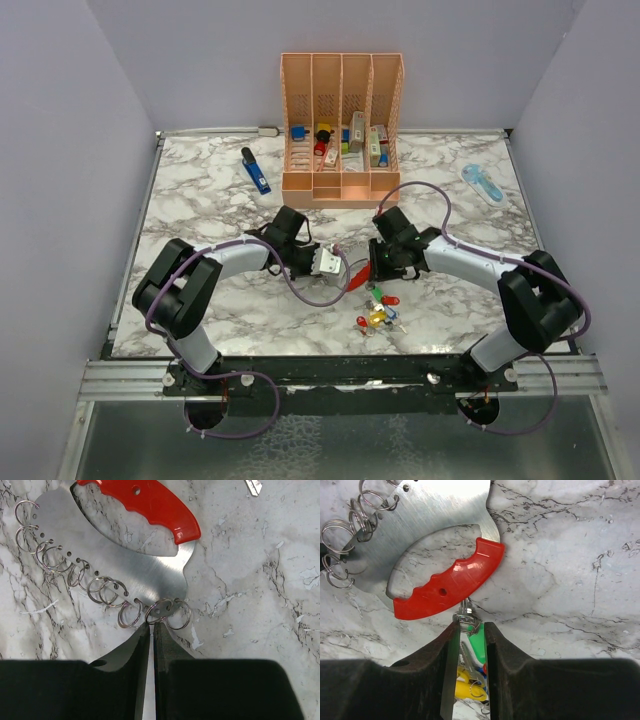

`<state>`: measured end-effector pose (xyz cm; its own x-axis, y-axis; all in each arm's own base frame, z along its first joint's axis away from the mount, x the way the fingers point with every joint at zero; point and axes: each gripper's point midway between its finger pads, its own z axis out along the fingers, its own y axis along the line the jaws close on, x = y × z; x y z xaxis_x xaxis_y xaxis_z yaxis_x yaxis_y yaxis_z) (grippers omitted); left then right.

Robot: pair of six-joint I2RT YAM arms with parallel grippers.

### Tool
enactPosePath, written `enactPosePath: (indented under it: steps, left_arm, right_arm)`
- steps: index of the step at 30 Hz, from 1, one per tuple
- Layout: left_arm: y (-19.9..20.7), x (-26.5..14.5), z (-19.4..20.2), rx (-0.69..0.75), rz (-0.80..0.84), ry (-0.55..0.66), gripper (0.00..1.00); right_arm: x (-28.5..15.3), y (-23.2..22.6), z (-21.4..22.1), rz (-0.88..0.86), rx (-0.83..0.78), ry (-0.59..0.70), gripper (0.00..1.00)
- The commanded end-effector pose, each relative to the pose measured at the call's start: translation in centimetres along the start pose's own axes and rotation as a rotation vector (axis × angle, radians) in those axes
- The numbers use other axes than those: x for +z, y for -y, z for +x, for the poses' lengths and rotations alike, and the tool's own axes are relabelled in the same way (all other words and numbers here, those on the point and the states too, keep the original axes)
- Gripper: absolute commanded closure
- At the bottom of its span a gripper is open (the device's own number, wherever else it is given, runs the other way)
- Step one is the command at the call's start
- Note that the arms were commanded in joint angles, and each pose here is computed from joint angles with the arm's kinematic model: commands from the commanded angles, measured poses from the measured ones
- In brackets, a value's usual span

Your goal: Put the keys on the keyring

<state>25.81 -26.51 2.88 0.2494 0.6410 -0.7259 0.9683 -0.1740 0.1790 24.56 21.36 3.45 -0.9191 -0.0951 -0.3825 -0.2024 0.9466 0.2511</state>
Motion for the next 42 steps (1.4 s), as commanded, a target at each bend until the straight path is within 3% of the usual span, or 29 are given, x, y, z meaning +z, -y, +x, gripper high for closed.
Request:
enactPosePath:
  steps: [1,8,21,34,42]
  left_arm:
    - [-0.4,0.1,-0.8,0.024,0.008,0.015,0.88]
    - [-0.8,0.2,-1.0,0.013,0.003,0.018,0.84]
    - [0.5,0.1,-1.8,0.037,0.074,0.055,0.78]
    - [1.3,0.7,-1.4,0.049,0.151,0.049,0.69]
    - [0.2,-1.9,-1.2,0.086,-0.023,-0.020,0.70]
  right_arm:
    - [0.2,0.7,0.3,0.049,0.000,-0.014,0.74]
    - [0.7,0.7,1.0,0.046,0.002,-0.042,0.77]
    - [0.5,0.7,1.6,0.025,-0.006,-0.045,0.99]
    - [-0.5,0.5,1.9,-0.008,-0.023,-0.024,0.99]
    - [-0.9,0.5,2.1,-0.022,-0.029,-0.009,0.99]
